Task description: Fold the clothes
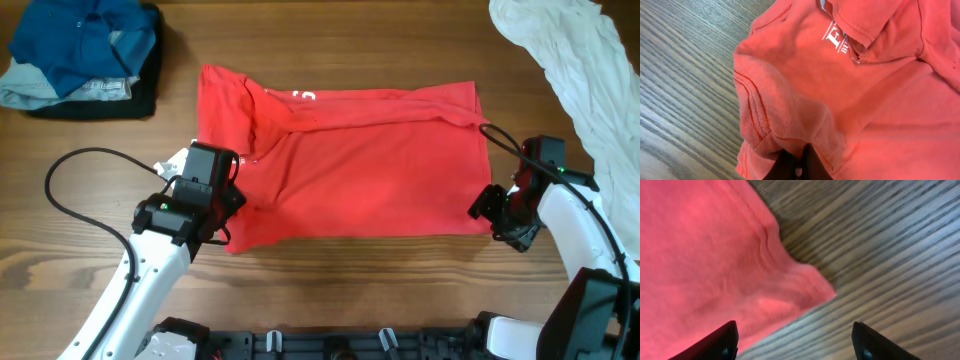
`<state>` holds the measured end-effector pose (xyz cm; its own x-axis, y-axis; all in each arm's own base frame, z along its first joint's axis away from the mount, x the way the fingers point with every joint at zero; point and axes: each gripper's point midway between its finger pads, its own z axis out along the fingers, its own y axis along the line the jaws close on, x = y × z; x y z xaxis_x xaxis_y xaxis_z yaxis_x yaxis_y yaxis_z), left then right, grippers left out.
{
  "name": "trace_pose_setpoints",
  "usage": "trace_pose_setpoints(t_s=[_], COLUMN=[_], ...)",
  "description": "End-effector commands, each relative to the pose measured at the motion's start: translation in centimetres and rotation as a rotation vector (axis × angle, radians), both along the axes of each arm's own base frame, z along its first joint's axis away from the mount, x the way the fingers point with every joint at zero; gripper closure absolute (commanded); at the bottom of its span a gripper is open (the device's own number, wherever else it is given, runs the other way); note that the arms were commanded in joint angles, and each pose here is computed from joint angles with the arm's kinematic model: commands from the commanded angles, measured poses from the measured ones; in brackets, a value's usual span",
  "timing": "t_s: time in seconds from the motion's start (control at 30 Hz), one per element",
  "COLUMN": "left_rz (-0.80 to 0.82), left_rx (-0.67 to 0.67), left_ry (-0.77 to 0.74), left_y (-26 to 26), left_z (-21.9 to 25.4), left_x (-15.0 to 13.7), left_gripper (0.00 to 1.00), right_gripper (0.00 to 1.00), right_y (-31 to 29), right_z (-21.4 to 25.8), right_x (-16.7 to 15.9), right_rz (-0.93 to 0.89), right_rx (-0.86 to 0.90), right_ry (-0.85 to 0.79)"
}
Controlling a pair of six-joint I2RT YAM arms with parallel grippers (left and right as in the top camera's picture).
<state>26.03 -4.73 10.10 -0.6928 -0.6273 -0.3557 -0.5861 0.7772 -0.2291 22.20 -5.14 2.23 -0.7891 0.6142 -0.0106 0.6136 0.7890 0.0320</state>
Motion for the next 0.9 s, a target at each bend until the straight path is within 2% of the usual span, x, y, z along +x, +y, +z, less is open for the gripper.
trace_pose_setpoints(t_s=[0.0,0.3,0.4,0.43,0.53,0.57,0.77,0.87], left_rz=[0.01,0.01,0.01,0.01,0.01,0.01,0.013,0.021], left_rx=[0.02,0.021,0.02,0.02,0.02,0.02,0.027,0.051], left_ry=[-0.018,-0.018,-0.019,-0.019,-0.019,-0.019,-0.02,-0.032], left_y=[0.4,0.4,0.4,0.4,0.4,0.4,0.5,1.0], left_z=[0.5,0.5,0.5,0.5,0.5,0.5,0.5,0.7], left_x=[0.5,0.5,0.5,0.6,0.6,0.6,0.6,0.7], left_gripper=[0.96,0.96,0.96,0.96,0.96,0.96,0.96,0.96], right_gripper=[0.27,0.3,0.37,0.47,0.88,0.96,0.96,0.96], right_y=[-0.5,-0.4,-0.4,-0.4,-0.4,-0.5,-0.3,-0.6], right_z=[-1.5,-4.5,-5.2,-5.3,-5.5,-5.5,-5.2,-3.4], right_x=[-0.1,-0.5,-0.5,-0.4,0.3,0.4,0.8,2.8], right_rz=[-0.007,-0.007,-0.01,-0.01,-0.014,-0.029,-0.029,-0.03], right_rx=[-0.026,-0.004,-0.001,-0.001,0.001,-0.001,0.013,0.014], right_ry=[0.034,0.123,0.132,0.133,0.105,0.102,0.089,0.05])
